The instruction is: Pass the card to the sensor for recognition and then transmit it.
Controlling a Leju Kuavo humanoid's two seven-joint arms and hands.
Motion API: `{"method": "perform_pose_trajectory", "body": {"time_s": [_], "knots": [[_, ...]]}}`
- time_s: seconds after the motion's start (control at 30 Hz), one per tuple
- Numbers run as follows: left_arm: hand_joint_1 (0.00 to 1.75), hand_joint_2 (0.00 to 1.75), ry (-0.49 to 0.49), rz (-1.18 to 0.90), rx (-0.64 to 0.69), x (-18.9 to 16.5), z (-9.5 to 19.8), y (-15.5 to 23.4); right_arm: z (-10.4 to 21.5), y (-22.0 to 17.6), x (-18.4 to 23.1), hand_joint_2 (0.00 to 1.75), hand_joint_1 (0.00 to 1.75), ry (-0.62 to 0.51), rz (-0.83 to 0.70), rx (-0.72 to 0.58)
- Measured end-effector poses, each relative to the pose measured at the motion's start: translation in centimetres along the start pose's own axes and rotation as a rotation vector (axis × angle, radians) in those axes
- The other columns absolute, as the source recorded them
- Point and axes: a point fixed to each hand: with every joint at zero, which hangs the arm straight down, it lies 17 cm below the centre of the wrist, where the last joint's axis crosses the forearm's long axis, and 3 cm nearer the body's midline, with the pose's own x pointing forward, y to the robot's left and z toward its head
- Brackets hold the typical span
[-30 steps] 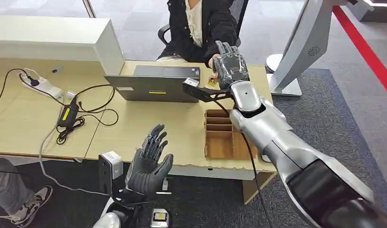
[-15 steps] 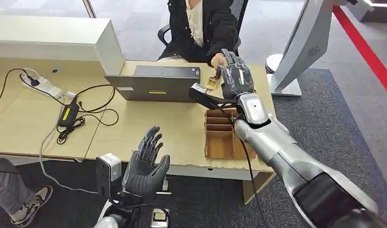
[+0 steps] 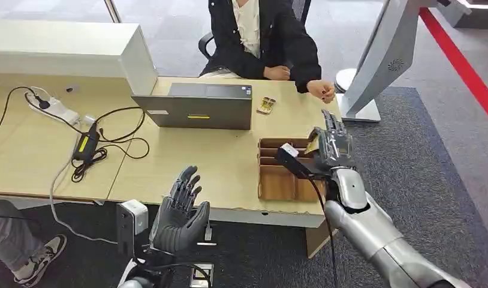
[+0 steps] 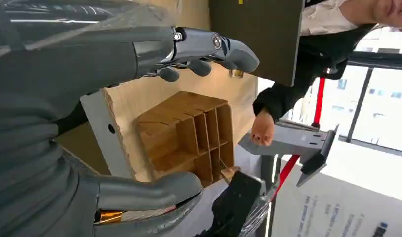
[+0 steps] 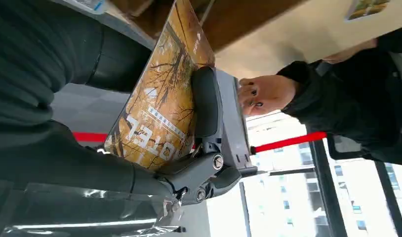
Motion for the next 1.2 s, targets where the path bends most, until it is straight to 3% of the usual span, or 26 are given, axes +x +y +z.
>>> {"method": "perform_pose_trajectory", "body": {"time_s": [0.23,1.2], "knots": [[0.00,1.75,0.001,-0.004,-0.004,-0.1,0.1,0.1,2.0,-1.4,-2.9,1.75,1.75,0.042,-0.018,-0.028],[0.00,1.75,-0.016,0.024,-0.091,0.2,0.1,-1.9,3.9,-5.2,-7.5,1.75,1.75,0.128,-0.043,-0.099]]}}
